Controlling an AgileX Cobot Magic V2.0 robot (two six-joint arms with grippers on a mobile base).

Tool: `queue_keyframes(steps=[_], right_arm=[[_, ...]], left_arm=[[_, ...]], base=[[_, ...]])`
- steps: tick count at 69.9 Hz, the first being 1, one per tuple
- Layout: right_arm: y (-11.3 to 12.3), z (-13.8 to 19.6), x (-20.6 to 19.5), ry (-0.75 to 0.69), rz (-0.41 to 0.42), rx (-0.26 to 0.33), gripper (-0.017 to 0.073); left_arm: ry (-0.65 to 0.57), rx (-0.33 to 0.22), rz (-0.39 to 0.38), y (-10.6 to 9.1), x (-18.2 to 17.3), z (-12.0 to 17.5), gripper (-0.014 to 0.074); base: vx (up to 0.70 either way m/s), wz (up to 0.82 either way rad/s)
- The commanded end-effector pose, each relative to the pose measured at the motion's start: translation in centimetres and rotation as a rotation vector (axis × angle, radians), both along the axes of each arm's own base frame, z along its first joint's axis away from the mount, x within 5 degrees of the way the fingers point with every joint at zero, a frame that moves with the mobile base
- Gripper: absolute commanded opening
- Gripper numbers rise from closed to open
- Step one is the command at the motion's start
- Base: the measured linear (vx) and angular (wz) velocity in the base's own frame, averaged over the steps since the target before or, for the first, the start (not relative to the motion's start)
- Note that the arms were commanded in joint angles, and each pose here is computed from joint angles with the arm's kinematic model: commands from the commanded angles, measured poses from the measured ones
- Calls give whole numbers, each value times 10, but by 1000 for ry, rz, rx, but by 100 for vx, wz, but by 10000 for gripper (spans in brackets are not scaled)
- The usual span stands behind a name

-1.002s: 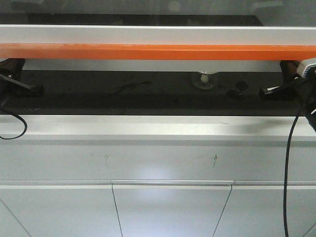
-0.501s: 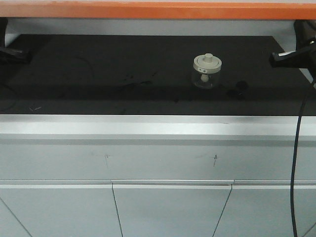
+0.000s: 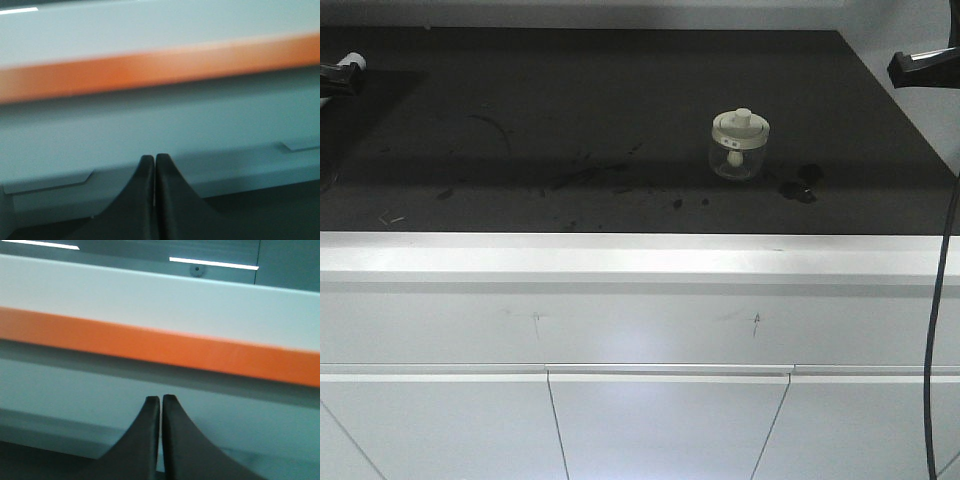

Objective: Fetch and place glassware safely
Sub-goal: 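Reach the right gripper into the hood toward the glass jar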

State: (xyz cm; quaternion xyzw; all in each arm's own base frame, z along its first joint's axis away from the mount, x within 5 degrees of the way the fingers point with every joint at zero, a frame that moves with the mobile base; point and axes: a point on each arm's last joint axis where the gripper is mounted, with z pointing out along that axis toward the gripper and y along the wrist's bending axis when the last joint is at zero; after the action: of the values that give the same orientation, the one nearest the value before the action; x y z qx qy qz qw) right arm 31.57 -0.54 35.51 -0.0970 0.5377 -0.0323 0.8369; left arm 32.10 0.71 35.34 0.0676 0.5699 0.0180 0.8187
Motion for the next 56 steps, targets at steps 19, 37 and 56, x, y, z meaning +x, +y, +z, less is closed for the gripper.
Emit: queue_keyframes(steps=[19,37,56], right_arm=[[3,10,-4,77,45,8,-3],[9,-6,-4,201,106,10,-3],[13,-60,-24,279,159,78,-3]], left_arm=[[-5,-59,1,1,-7,18,-7],[97,-3,-61,-6,-9,-6,-7],[144,-65,-132,-12,-32,-57,-7]], base=[[0,0],[0,0],[0,0]])
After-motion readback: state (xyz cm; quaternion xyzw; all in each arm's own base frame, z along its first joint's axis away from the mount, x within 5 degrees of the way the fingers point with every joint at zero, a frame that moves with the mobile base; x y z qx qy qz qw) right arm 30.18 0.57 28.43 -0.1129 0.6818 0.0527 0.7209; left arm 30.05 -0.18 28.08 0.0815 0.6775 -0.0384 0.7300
